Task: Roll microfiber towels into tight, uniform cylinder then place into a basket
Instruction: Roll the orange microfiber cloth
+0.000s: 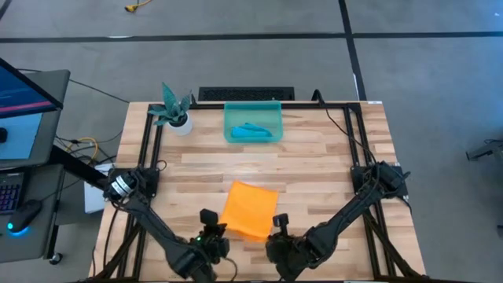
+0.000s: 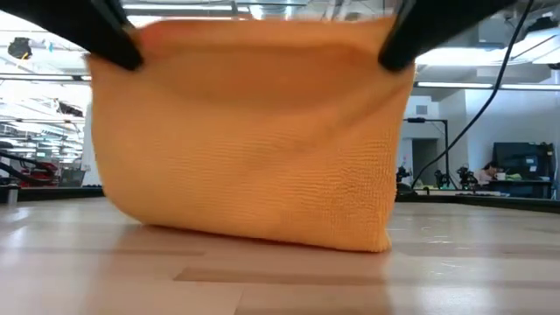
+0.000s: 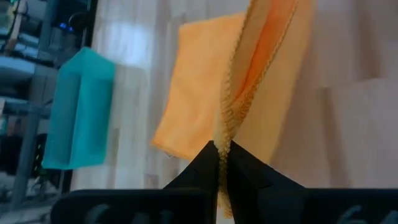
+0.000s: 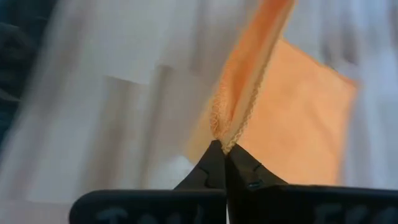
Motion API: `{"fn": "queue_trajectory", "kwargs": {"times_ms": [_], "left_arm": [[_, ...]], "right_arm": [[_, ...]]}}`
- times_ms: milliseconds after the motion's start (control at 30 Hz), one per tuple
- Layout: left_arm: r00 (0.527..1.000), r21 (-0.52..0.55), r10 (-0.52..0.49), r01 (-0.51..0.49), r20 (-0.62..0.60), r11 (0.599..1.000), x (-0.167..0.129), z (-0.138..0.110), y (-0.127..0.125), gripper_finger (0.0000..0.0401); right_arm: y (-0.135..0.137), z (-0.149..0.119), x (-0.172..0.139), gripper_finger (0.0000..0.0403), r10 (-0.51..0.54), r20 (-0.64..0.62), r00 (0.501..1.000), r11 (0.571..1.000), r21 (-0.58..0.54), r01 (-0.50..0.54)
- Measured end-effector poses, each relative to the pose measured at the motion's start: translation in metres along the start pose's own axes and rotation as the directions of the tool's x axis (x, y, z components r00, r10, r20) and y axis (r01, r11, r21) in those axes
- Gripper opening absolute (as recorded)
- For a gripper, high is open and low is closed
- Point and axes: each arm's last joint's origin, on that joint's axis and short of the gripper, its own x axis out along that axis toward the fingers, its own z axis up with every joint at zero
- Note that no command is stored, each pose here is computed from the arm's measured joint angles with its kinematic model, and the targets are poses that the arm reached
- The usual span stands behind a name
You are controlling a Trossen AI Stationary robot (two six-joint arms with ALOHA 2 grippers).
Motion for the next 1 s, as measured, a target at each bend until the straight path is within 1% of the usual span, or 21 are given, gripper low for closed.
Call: {"fn": "queue_trajectory", "kwargs": {"times_ms": [100,233,533,800,1000], "left_arm": [[0.999,-0.007,0.031,-0.031,-0.036,0.999,0.014,0.002,0.008,0.0010],[0.994,-0.023,0.074,-0.076,-0.078,0.997,0.034,0.004,0.020,0.0010],[0.975,-0.052,0.143,-0.154,-0.168,0.987,0.072,-0.005,0.037,0.0010],[0.973,-0.077,0.158,-0.173,-0.170,0.982,0.094,-0.009,0.041,0.0010],[0.969,-0.107,0.164,-0.185,-0.185,0.977,0.105,-0.007,0.048,0.0010]], "right_arm": [[-0.009,-0.006,0.002,0.0007,-0.093,-0.056,0.994,0.994,0.054,0.096],[-0.021,-0.011,0.008,0.0015,-0.171,-0.099,0.980,0.977,0.111,0.182],[-0.046,-0.033,0.035,0.0007,-0.230,-0.207,0.951,0.948,0.175,0.267],[-0.067,-0.046,0.051,0.0010,-0.259,-0.285,0.923,0.906,0.259,0.335],[-0.067,-0.048,0.053,0.0009,-0.238,-0.295,0.925,0.908,0.271,0.321]]}}
